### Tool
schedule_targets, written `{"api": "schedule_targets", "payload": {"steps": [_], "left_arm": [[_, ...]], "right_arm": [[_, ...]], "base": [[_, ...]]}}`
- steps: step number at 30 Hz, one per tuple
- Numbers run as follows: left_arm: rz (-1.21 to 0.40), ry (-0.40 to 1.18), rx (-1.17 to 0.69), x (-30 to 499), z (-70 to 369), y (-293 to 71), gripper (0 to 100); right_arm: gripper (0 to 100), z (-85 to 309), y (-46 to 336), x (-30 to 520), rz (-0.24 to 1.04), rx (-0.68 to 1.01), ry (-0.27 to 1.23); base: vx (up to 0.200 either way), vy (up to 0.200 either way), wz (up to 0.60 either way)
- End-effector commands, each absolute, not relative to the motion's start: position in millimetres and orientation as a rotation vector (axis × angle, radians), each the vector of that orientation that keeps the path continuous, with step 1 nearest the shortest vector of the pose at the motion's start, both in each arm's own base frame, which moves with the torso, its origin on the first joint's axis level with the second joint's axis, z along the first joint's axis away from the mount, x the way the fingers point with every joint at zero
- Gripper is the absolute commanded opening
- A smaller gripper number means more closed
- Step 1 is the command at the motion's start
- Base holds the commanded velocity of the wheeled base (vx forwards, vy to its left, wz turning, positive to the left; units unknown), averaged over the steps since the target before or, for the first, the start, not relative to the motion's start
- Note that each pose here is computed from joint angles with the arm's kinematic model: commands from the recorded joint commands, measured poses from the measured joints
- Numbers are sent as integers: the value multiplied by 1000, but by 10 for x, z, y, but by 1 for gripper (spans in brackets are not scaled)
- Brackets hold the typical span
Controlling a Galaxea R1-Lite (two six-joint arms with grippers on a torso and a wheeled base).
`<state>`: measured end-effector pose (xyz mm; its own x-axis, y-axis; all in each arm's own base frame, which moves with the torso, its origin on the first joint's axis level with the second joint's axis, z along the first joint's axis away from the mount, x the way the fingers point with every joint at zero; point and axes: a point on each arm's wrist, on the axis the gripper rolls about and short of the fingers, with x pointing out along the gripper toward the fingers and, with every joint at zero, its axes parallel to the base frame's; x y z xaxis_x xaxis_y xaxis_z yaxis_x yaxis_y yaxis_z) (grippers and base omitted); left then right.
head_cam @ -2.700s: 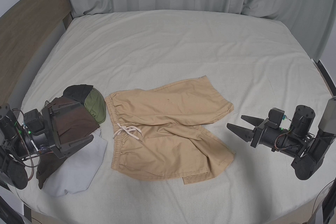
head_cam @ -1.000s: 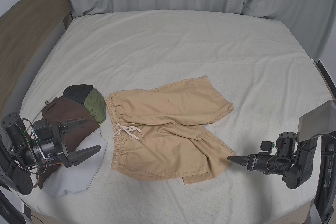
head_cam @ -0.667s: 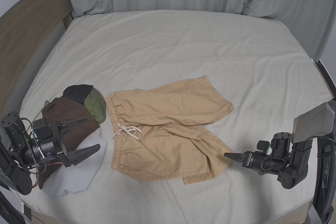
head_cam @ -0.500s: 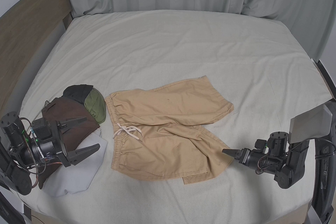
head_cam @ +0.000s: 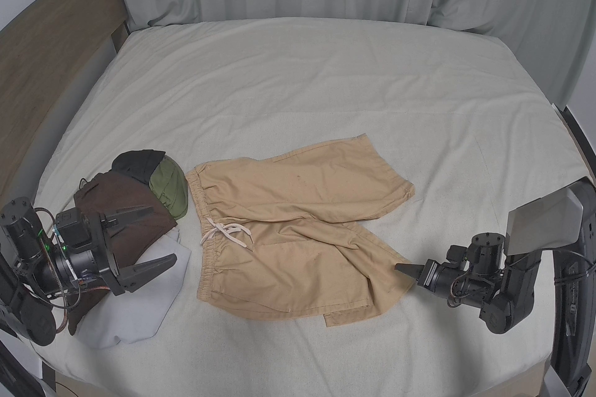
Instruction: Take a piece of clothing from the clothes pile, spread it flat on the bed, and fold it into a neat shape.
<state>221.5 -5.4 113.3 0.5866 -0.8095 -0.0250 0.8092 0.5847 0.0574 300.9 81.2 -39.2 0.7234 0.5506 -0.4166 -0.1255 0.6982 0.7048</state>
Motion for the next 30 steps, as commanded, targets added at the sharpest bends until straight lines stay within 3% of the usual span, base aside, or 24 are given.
{"api": "schedule_targets", "payload": {"steps": [1, 13, 30], "left_arm": [[-944, -2, 63, 2213, 1128, -54, 100], [-944, 2, 60, 2208, 1123, -55, 100], [-947, -9, 67, 2231, 1139, -57, 100]], "right_arm": [[0, -400, 804, 3010, 406, 702, 663], [0, -287, 824, 3245, 357, 678, 524], [0, -201, 772, 3379, 356, 671, 454]], "base": [[0, 0, 0], [0, 0, 0], [0, 0, 0]]}}
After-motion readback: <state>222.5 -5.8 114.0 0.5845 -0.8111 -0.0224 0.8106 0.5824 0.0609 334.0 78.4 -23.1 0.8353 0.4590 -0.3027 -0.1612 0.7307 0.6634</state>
